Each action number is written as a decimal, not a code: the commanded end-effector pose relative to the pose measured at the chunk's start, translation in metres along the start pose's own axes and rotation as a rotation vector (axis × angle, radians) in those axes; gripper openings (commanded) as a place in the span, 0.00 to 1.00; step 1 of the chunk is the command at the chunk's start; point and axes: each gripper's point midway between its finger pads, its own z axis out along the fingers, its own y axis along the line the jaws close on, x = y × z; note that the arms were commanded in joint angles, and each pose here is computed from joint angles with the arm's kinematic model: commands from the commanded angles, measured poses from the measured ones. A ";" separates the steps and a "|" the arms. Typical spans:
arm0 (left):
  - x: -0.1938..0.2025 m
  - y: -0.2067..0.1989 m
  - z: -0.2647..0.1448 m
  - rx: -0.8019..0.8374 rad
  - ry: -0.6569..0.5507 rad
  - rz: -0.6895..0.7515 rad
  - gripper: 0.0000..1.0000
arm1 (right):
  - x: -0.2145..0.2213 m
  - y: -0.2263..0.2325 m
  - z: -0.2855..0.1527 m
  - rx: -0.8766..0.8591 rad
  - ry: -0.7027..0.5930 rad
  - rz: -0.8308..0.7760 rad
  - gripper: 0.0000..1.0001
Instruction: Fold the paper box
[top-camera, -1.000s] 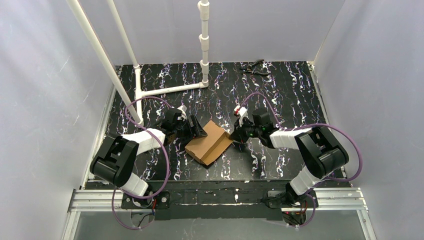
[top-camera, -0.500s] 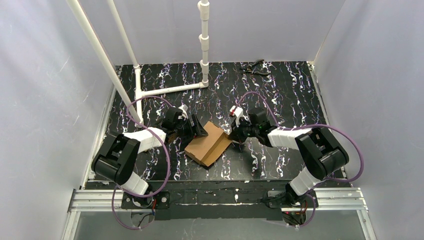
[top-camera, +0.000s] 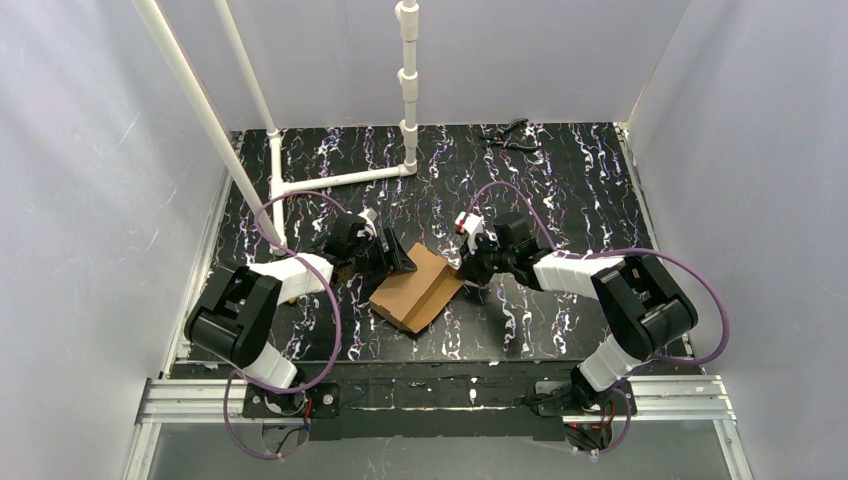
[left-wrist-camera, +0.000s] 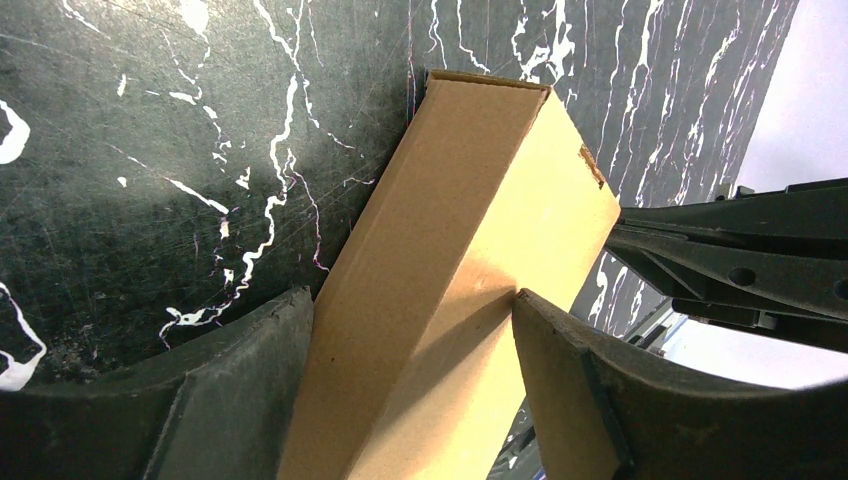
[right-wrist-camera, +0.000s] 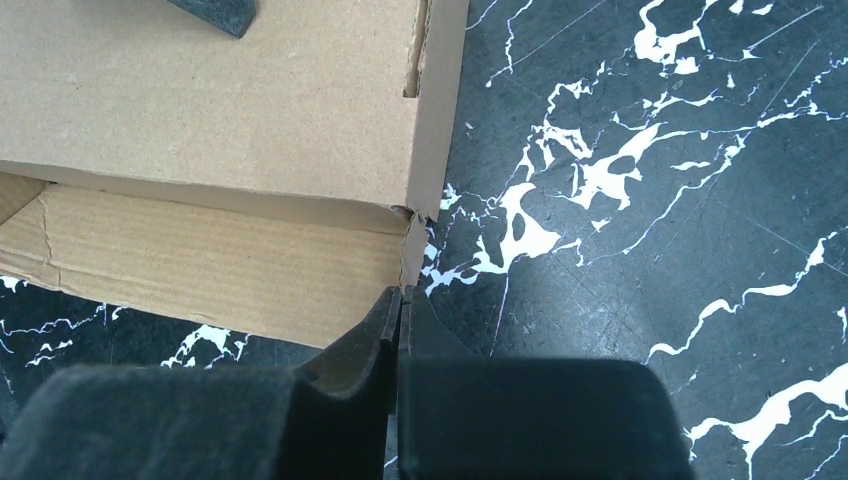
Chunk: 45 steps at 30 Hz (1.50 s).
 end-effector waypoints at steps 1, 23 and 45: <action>0.032 0.030 0.002 -0.106 0.104 -0.018 0.72 | -0.012 0.014 -0.002 -0.054 -0.003 -0.033 0.05; 0.017 0.012 -0.014 -0.052 0.029 0.047 0.81 | -0.023 0.010 -0.011 -0.078 -0.023 -0.058 0.17; 0.006 0.006 -0.027 -0.062 0.002 0.089 0.86 | -0.037 0.016 -0.014 -0.126 -0.084 -0.079 0.22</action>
